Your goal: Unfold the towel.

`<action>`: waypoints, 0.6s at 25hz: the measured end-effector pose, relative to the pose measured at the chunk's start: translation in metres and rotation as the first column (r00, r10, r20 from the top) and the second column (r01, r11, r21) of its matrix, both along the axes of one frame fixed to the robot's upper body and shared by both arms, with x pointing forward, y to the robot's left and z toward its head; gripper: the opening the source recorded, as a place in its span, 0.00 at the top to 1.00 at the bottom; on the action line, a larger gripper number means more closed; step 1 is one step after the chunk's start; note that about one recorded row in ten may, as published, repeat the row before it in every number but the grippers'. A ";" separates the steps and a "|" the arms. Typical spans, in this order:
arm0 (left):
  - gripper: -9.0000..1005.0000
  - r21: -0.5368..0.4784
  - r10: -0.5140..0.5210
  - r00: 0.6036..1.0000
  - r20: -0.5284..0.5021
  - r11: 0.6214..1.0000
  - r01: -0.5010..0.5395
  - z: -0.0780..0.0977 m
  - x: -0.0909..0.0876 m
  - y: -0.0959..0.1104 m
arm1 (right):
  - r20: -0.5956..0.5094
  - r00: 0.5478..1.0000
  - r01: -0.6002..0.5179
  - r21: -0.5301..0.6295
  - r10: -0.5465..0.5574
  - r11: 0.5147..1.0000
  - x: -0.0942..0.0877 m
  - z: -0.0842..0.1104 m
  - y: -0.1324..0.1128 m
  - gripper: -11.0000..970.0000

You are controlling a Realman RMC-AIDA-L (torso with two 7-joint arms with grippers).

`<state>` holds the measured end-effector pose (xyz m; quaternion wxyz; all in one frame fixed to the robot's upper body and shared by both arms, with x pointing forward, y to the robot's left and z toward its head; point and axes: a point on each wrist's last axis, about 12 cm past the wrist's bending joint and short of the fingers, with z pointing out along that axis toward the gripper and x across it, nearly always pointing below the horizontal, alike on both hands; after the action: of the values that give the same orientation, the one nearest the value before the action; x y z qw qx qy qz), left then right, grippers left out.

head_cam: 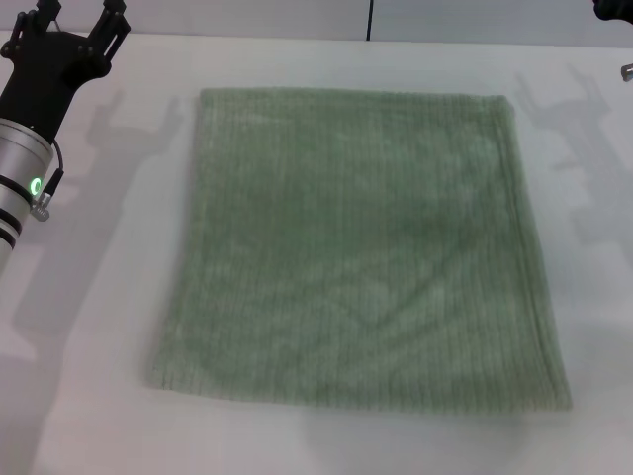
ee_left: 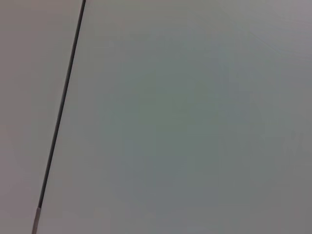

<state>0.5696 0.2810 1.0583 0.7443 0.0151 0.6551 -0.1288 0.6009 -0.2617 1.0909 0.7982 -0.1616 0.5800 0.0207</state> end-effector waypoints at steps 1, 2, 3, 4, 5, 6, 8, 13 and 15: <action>0.18 0.000 0.000 1.000 0.000 1.000 0.000 0.000 0.000 0.000 | 0.000 1.000 0.000 0.000 0.000 1.000 0.000 0.000 0.000 0.22; 0.18 0.000 0.001 1.000 -0.001 1.000 -0.001 0.000 0.000 0.000 | 0.000 1.000 -0.001 0.000 0.001 1.000 0.000 0.000 0.000 0.22; 0.18 0.000 0.001 1.000 -0.002 1.000 -0.001 -0.001 -0.001 0.000 | 0.000 1.000 -0.001 0.000 0.001 1.000 0.000 0.000 0.000 0.22; 0.18 0.000 0.001 1.000 -0.002 1.000 -0.001 -0.001 -0.001 0.000 | 0.000 1.000 -0.001 0.000 0.001 1.000 0.000 0.000 0.000 0.22; 0.18 0.000 0.002 1.000 -0.002 1.000 -0.002 -0.001 -0.001 0.001 | 0.000 1.000 -0.001 0.000 0.001 1.000 0.000 0.000 0.000 0.22; 0.18 0.001 0.002 1.000 -0.003 1.000 -0.002 -0.001 -0.001 0.001 | 0.000 1.000 -0.001 0.000 0.001 1.000 0.000 0.000 0.000 0.22; 0.18 0.001 0.002 1.000 -0.004 1.000 -0.002 -0.001 -0.001 0.001 | -0.001 1.000 -0.002 -0.001 0.002 1.000 0.000 0.000 0.000 0.22; 0.18 -0.001 0.002 1.000 -0.004 1.000 -0.002 -0.001 -0.001 0.001 | -0.001 1.000 -0.002 -0.001 0.002 1.000 0.000 0.000 0.000 0.22; 0.18 -0.001 0.002 1.000 -0.004 1.000 -0.002 -0.001 -0.001 0.001 | -0.001 1.000 -0.002 -0.001 0.002 1.000 0.000 0.000 0.000 0.22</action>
<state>0.5687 0.2819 1.0572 0.7431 0.0138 0.6566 -0.1282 0.6005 -0.2616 1.0904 0.7978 -0.1624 0.5803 0.0213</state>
